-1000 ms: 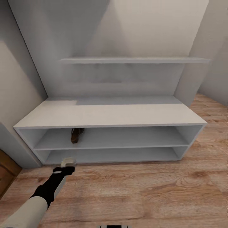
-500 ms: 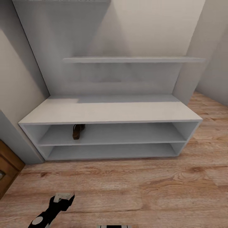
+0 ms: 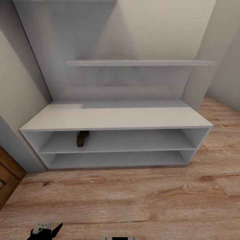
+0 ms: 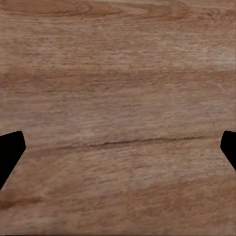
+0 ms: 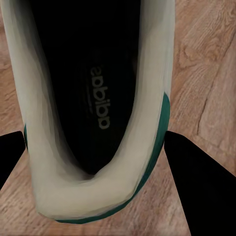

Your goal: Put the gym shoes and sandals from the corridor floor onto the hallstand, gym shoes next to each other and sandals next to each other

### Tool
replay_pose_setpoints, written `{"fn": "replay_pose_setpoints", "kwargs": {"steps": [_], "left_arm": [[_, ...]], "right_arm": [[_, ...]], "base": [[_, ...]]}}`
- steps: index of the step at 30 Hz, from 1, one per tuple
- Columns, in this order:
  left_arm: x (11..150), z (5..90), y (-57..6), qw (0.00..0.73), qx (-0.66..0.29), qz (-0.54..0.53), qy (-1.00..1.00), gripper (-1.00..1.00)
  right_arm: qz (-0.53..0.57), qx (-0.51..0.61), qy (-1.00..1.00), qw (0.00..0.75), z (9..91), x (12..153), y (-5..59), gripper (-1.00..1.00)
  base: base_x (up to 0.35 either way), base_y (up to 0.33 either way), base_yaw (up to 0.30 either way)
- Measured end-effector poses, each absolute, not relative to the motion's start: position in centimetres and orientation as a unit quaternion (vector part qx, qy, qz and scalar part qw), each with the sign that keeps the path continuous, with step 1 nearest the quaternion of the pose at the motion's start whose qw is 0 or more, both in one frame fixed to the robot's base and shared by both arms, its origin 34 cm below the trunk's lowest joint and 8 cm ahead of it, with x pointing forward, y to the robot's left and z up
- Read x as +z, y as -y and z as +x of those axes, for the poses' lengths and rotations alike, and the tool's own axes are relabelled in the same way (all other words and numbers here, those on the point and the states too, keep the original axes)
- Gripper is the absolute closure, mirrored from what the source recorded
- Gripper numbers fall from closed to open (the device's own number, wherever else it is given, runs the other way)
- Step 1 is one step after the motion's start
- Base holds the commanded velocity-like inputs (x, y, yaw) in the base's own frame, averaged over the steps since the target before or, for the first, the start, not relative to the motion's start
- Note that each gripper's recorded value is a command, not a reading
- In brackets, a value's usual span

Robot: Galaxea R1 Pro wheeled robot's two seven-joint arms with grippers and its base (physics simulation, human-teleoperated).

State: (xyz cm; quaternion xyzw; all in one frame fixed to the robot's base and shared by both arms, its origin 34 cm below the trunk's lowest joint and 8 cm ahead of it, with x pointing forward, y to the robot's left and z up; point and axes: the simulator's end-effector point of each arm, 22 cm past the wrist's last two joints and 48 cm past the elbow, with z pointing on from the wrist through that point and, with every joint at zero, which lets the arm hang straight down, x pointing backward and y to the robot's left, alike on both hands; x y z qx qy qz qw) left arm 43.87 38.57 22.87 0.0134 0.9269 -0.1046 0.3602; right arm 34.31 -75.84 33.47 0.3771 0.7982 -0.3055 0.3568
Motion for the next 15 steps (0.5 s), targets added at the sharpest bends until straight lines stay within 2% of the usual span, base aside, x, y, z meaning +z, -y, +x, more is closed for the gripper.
{"fn": "replay_pose_setpoints", "kwargs": {"steps": [3, 7, 15], "left_arm": [[22.89, 43.88, -38.67, 0.361, -0.104, 0.012, -0.927, -1.0], [22.9, 43.96, -38.52, 0.362, -0.105, 0.011, -0.926, -1.0], [23.12, 44.11, -39.05, 0.366, -0.103, 0.004, -0.925, -1.0]], "right_arm": [[0.377, -0.306, -0.798, 0.357, 34.29, 33.5, 75.87, 1.0], [0.377, -0.306, -0.798, 0.357, 34.27, 33.47, 75.84, 1.0], [0.377, -0.306, -0.798, 0.356, 34.29, 33.44, 75.83, 1.0]], "base": [[0.0, -0.035, 0.0], [0.0, -0.267, 0.0], [-0.184, -0.229, 0.0]]}}
